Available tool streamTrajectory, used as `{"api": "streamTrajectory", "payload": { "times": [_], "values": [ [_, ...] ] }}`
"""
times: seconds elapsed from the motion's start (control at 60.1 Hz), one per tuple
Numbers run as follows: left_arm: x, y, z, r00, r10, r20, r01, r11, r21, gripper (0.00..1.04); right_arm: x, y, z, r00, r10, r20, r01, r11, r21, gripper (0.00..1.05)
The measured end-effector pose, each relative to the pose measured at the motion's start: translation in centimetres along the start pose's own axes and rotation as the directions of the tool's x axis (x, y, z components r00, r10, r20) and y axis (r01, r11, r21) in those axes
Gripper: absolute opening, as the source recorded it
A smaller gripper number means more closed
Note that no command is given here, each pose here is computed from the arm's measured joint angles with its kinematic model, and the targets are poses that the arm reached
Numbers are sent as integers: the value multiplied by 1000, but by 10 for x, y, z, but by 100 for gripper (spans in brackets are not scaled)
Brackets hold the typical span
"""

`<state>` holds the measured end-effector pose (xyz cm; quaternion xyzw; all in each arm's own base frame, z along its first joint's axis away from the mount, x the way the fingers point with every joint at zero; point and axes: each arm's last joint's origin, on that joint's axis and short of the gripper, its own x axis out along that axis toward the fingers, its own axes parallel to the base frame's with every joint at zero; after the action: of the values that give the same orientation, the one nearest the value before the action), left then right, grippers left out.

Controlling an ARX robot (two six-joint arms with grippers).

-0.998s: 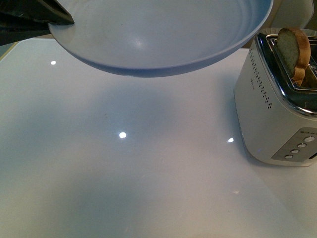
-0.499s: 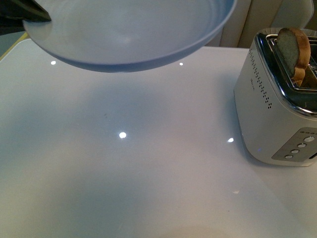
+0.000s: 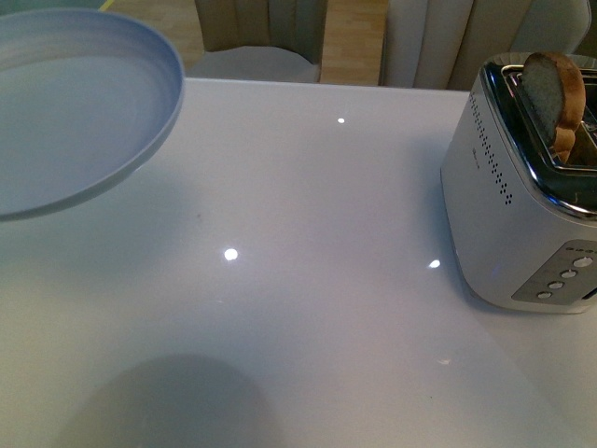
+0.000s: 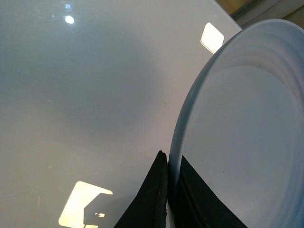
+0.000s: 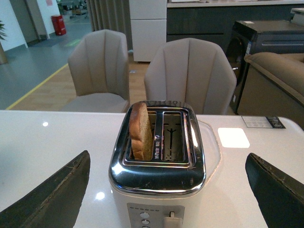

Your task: Left arm holds plate, right arm toasts bread

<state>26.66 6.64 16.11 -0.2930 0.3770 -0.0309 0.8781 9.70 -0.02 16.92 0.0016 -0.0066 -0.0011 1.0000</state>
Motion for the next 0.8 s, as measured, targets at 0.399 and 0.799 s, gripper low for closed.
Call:
{"api": "streamTrajectory", "payload": {
  "times": [0.399,0.799],
  "values": [
    [50,102,-22,995,66,-70,-66,998,-8,3,0,0,0,1000,0,0,0,1000,0,96],
    [109,139,-5,994,60,-89,-58,998,17,3,0,0,0,1000,0,0,0,1000,0,96]
  ]
}}
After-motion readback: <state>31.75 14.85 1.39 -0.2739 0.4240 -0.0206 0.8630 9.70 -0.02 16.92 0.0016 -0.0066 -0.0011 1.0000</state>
